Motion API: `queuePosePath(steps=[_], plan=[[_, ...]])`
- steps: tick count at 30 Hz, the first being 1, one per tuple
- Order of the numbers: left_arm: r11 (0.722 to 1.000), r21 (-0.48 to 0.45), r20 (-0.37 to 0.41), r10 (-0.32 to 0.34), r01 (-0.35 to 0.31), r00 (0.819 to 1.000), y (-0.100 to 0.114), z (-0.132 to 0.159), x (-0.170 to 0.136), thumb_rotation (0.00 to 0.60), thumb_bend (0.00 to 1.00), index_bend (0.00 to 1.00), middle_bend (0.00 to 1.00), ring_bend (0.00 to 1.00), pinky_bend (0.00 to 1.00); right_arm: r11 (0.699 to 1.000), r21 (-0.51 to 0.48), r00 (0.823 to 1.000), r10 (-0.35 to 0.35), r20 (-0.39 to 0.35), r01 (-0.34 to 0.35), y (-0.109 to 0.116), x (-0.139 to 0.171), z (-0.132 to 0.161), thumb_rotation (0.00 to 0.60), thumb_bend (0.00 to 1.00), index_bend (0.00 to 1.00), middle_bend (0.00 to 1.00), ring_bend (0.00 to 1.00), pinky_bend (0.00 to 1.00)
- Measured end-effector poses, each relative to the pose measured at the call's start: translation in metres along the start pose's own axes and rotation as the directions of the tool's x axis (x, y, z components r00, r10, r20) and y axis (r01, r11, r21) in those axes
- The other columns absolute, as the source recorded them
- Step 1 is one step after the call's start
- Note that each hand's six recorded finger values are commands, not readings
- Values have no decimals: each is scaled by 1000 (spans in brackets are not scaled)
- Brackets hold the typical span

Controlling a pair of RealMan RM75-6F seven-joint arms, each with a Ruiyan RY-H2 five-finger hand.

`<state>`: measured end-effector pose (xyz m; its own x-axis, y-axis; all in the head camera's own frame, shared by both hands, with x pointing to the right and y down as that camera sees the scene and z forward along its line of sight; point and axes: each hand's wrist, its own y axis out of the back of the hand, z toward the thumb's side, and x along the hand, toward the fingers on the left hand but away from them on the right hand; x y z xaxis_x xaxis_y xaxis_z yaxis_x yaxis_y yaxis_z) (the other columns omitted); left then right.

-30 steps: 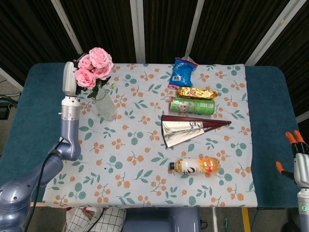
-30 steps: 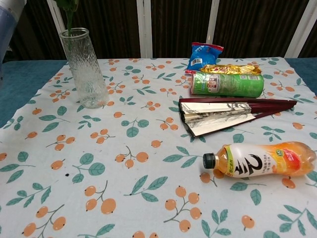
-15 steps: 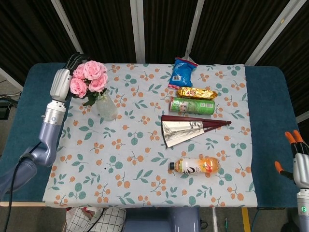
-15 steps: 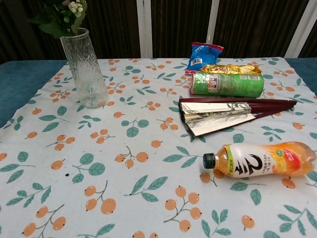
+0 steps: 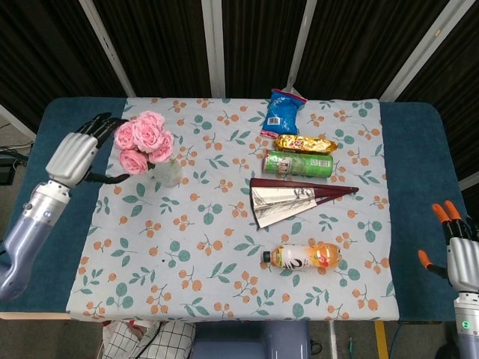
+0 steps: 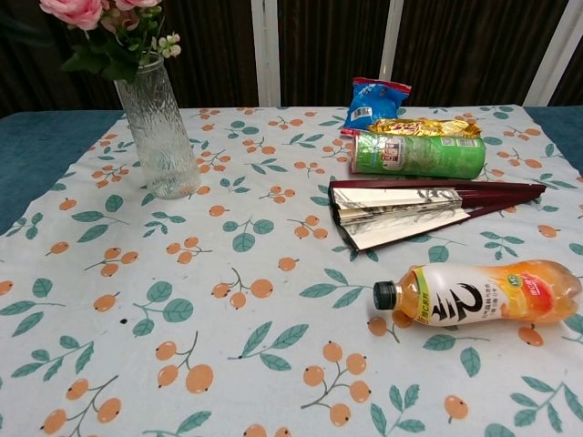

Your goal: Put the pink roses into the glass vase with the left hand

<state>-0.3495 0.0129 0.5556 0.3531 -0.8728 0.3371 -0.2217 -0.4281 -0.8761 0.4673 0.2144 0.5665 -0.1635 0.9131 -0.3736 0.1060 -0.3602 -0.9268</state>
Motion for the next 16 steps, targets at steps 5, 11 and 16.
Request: queuePosePath(steps=[5, 11, 16], plan=[[976, 193, -175, -70, 103, 982, 4, -24, -40, 600, 118, 125, 139, 39, 140, 1000, -12, 999, -3, -32, 2, 1, 2, 10, 600, 307, 140, 66, 191, 91], [959, 243, -329, -60, 146, 943, 1, -36, -91, 600, 169, 188, 158, 54, 139, 1000, -26, 997, -7, -75, 5, 2, 7, 23, 600, 308, 139, 67, 191, 91], [970, 234, -409, 31, 72, 912, -11, -55, -146, 600, 210, 194, 164, 54, 140, 1000, -28, 994, -4, -109, 1, 2, 11, 32, 600, 308, 140, 66, 191, 91]])
